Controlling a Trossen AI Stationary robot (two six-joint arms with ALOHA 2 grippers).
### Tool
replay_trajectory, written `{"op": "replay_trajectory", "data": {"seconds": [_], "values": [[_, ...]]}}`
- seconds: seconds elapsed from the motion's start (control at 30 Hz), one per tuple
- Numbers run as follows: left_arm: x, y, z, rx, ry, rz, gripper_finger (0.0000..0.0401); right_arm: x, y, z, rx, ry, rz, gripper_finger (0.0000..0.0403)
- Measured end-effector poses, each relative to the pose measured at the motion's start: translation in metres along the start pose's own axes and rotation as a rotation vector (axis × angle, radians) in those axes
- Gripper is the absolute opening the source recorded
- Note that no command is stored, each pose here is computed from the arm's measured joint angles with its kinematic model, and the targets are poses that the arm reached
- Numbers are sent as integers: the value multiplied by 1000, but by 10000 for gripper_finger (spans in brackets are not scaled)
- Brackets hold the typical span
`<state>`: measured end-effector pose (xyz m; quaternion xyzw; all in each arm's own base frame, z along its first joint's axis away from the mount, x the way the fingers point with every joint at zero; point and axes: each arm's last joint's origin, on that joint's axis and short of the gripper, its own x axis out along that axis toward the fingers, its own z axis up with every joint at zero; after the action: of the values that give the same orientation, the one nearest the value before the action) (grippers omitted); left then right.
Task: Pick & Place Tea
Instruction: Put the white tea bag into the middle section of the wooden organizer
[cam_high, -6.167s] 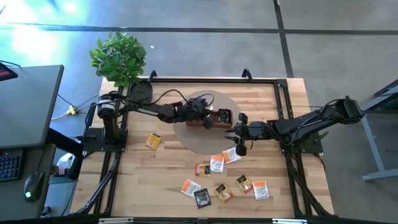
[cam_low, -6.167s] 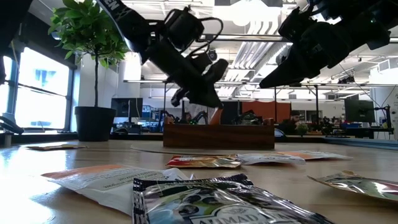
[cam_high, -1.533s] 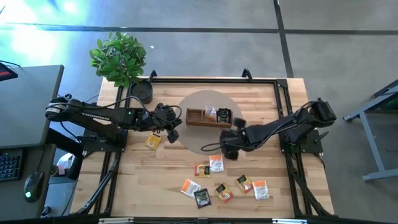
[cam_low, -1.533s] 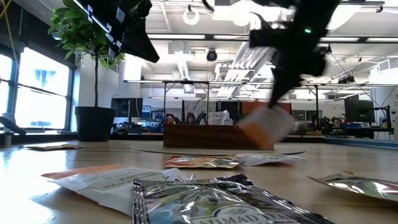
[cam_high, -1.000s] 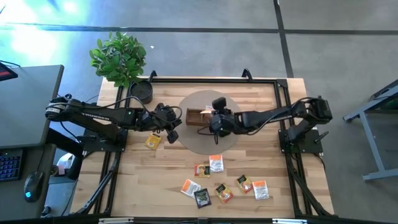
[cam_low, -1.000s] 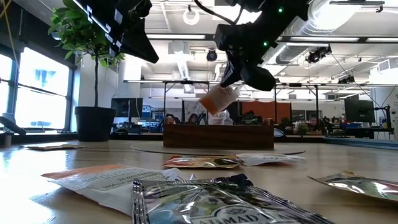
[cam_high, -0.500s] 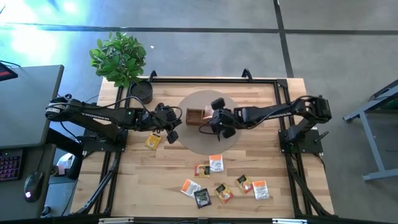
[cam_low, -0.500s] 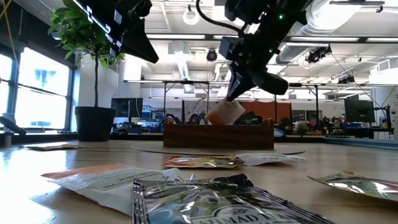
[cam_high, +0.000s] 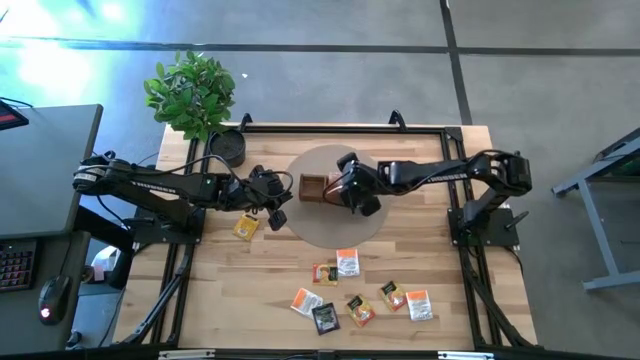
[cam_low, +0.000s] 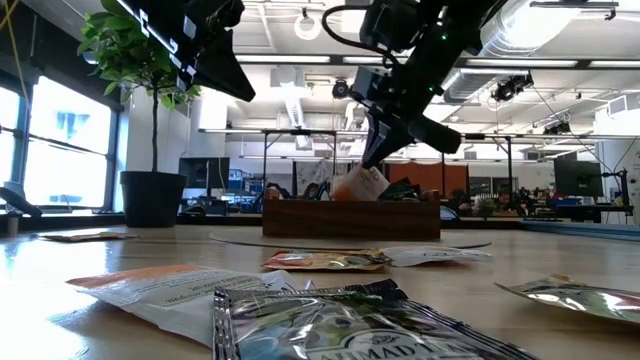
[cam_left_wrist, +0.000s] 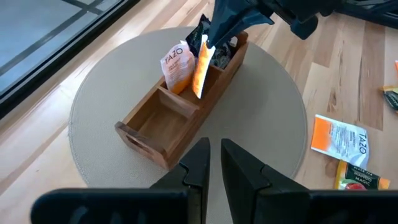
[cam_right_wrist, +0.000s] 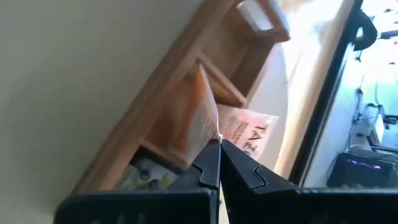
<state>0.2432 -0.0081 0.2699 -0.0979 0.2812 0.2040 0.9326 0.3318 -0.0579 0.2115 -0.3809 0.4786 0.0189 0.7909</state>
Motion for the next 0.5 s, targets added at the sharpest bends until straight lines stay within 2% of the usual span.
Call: {"op": "replay_trajectory", "data": {"seconds": [0.23, 0.37, 0.5], "values": [[0, 0, 0, -4, -7, 16, 39, 2, -12, -4, 176, -36, -47, 8], [0, 1, 0, -4, -8, 19, 39, 4, -11, -11, 185, -21, 7, 27], [0, 1, 0, -4, -9, 20, 39, 4, -13, -13, 218, -23, 8, 56]]}}
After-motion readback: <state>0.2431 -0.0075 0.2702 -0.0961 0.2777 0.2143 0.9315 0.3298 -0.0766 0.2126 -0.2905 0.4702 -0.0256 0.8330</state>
